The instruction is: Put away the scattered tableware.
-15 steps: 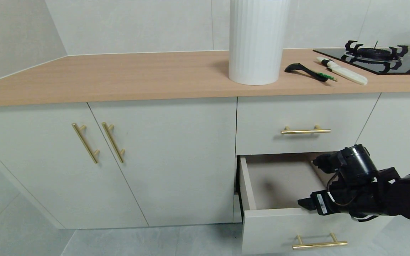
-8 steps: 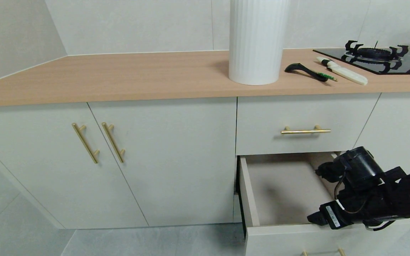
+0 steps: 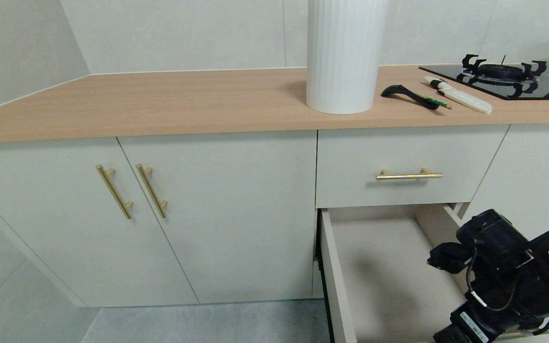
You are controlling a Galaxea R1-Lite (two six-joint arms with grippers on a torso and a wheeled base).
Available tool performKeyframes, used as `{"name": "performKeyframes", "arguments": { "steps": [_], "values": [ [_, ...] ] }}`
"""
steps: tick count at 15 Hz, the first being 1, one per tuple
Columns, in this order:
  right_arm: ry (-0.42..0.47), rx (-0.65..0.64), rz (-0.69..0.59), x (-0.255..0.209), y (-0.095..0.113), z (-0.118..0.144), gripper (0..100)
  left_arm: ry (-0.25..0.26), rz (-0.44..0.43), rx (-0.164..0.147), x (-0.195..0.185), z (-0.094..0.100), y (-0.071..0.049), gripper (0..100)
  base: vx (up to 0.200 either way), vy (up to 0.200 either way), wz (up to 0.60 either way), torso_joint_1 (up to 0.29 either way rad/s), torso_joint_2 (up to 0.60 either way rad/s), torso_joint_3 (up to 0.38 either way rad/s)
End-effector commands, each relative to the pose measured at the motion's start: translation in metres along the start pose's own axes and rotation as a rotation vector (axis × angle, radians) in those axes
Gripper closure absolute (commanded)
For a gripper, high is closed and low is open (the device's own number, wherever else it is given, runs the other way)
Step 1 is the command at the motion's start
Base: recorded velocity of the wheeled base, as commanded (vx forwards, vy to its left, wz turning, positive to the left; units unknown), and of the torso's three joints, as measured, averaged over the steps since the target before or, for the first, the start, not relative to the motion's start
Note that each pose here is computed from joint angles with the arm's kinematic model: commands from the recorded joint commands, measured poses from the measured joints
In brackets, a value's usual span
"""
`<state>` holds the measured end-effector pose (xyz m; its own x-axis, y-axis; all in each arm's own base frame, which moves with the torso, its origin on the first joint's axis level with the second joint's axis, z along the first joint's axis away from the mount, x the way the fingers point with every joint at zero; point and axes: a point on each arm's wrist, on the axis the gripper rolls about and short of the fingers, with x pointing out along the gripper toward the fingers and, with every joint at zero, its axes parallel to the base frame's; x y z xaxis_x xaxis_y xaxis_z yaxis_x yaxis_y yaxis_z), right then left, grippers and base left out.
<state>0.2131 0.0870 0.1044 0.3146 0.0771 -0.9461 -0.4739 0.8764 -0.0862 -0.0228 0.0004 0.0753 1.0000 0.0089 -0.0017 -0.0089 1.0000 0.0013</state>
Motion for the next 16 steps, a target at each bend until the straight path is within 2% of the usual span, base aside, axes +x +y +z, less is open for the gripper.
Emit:
{"name": "performKeyframes", "arguments": {
  "steps": [1,8,11,13,16],
  "values": [
    [0.003,-0.011,0.002,-0.003,0.002,-0.001,0,0.000,0.000,0.000,0.000,0.000,0.000,0,0.000,0.000,0.00,0.000,0.00,0.000],
    [0.073,-0.076,0.022,-0.003,0.013,-0.010,0,0.000,0.000,0.000,0.000,0.000,0.000,0,0.000,0.000,0.00,0.000,0.00,0.000],
    [0.072,-0.069,0.017,-0.001,0.012,-0.006,0,0.000,0.000,0.000,0.000,0.000,0.000,0,0.000,0.000,0.00,0.000,0.00,0.000],
    [0.005,-0.030,0.003,-0.008,0.007,0.005,0,0.000,0.000,0.000,0.000,0.000,0.000,0,0.000,0.000,0.00,0.000,0.00,0.000],
    [-0.241,0.169,-0.034,-0.015,-0.006,0.029,0,0.000,0.000,0.000,0.000,0.000,0.000,0,0.000,0.000,0.00,0.000,0.00,0.000]
  ]
}}
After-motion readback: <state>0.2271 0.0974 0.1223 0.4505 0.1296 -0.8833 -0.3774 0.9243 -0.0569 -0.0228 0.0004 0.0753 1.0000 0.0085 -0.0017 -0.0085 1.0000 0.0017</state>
